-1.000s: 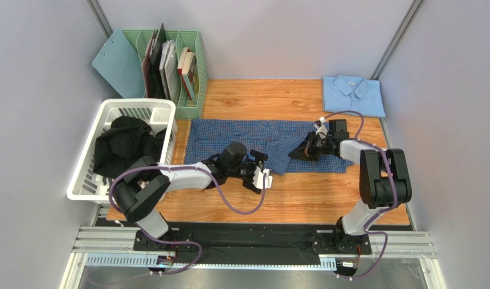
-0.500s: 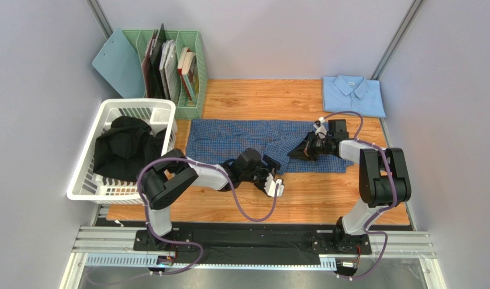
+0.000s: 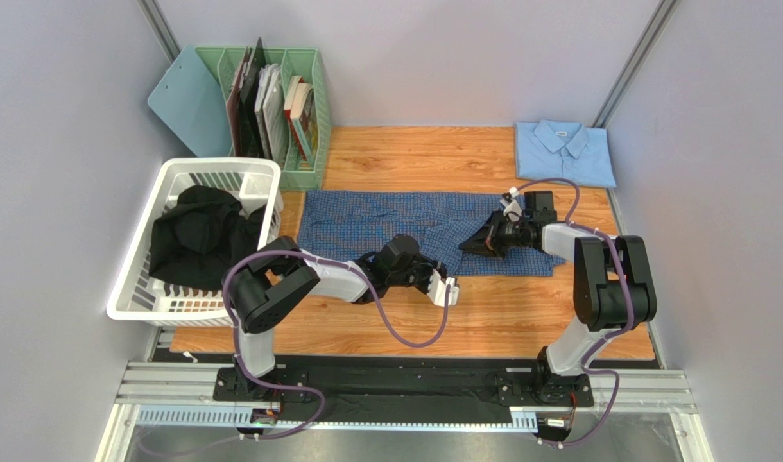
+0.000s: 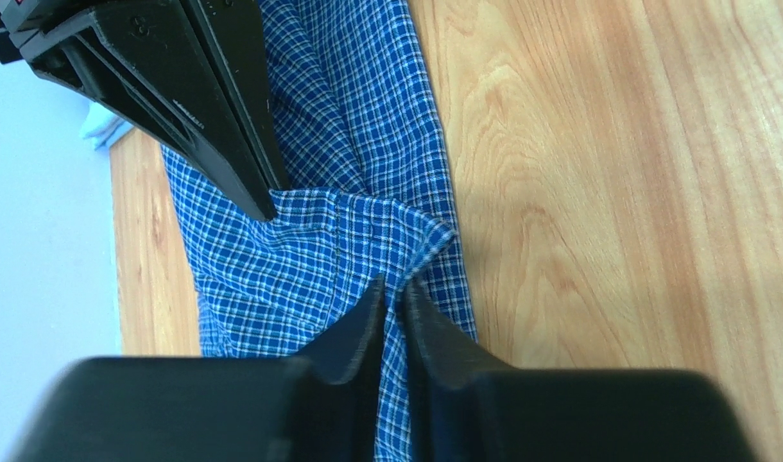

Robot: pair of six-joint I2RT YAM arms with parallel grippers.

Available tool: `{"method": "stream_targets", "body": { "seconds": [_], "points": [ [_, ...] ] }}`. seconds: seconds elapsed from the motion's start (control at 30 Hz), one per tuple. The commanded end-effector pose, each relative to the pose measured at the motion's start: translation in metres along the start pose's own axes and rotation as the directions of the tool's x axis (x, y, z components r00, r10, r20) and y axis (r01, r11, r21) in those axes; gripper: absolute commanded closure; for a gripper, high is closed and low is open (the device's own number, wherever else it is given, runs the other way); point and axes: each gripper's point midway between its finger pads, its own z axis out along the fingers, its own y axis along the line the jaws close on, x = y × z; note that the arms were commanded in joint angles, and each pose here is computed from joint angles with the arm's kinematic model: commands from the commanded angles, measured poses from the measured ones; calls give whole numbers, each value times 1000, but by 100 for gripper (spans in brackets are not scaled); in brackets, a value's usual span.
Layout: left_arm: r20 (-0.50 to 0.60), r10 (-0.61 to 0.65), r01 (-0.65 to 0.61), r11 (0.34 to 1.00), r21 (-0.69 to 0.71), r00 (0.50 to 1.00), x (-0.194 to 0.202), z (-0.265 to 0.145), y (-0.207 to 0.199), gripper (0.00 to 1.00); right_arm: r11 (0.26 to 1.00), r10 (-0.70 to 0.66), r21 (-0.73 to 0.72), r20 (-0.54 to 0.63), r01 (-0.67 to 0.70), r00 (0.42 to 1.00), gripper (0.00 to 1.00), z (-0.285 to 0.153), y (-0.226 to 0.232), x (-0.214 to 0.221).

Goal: Fold and stack the long sleeve shirts
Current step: Fold the shirt

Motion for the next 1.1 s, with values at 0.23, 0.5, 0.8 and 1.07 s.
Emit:
{"method": "stream_targets", "body": {
  "seconds": [0.23, 0.5, 0.8, 1.07],
  "points": [
    [39, -142, 142, 990, 5, 989, -32, -15, 43, 100, 998, -47, -43, 6, 47, 999, 98, -3, 13, -7],
    [89, -378, 367, 923, 116, 921, -43, -40, 73, 100, 968, -249, -35, -78, 247, 965, 63, -38, 17, -4],
    [94, -536, 505, 831, 234, 839, -36, -49, 81, 100, 703, -711, -22, -27, 711, 703, 33, -84, 43, -2],
    [107, -560, 520, 812, 264, 821, -41, -52, 84, 100, 113, -988, 69, 117, 991, 104, 29, -69, 84, -7]
  ]
}}
